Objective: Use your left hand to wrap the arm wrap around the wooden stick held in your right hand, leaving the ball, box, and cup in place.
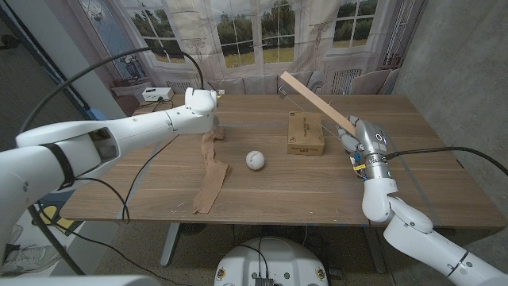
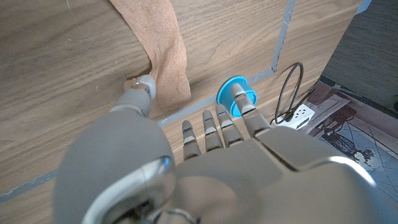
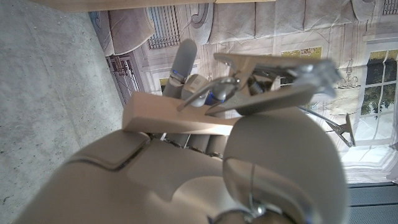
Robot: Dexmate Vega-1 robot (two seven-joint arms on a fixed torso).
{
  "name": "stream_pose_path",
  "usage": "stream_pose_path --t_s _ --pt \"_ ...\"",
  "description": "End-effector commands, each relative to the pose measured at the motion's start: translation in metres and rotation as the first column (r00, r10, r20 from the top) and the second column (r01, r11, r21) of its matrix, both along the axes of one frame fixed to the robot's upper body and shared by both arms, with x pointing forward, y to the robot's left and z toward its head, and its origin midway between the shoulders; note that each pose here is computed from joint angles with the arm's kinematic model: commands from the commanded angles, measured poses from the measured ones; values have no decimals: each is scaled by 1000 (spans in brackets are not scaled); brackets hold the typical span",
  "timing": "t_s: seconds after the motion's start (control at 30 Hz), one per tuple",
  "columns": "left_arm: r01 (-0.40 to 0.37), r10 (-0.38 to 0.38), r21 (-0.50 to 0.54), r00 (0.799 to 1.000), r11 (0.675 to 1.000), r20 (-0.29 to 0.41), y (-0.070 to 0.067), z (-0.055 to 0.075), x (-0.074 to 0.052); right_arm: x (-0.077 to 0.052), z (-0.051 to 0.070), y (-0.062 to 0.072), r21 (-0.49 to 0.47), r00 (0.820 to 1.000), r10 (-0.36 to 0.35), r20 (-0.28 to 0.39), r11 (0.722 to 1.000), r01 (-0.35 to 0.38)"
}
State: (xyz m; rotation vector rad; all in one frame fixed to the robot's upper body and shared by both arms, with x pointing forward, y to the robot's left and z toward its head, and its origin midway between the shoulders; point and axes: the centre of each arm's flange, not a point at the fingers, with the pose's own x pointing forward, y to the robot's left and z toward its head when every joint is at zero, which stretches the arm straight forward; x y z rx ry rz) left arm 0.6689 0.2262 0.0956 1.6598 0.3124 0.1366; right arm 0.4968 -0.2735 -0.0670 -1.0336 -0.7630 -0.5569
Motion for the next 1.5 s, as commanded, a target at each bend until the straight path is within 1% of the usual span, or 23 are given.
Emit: stream_pose_path --t_s 0.03,0.3,0.47,0.67,0.93,1.1,1.27,1.4,1.5 --pt "-1 1 19 1000 1000 -10 -2 -9 8 5 2 1 -2 1000 5 -8 1000 -5" --pt "7 -7 8 1000 1000 -24 -2 -18 17 9 4 2 -6 1000 3 -15 1000 -3" --pt "22 -22 11 1000 1000 -18 -4 -23 22 11 5 2 -3 1000 1 -21 1000 -1" --pt "38 -38 30 999 999 10 -9 -25 26 14 5 2 -3 1000 -4 -27 1000 4" --pt "61 -61 47 998 997 11 -17 -26 34 17 5 2 1 999 -7 -31 1000 7" --pt "71 -73 76 997 995 28 -21 -27 38 19 6 2 -3 1000 -11 -28 1000 11" --pt "52 -61 137 996 989 63 -23 -31 39 19 8 4 -3 1000 -15 -26 1000 15" --pt "33 -43 168 998 985 55 -22 -36 40 20 9 6 -5 1000 -15 -25 1000 15" --pt "25 -42 198 996 980 83 -22 -42 39 20 10 7 -10 1000 -13 -25 1000 13"
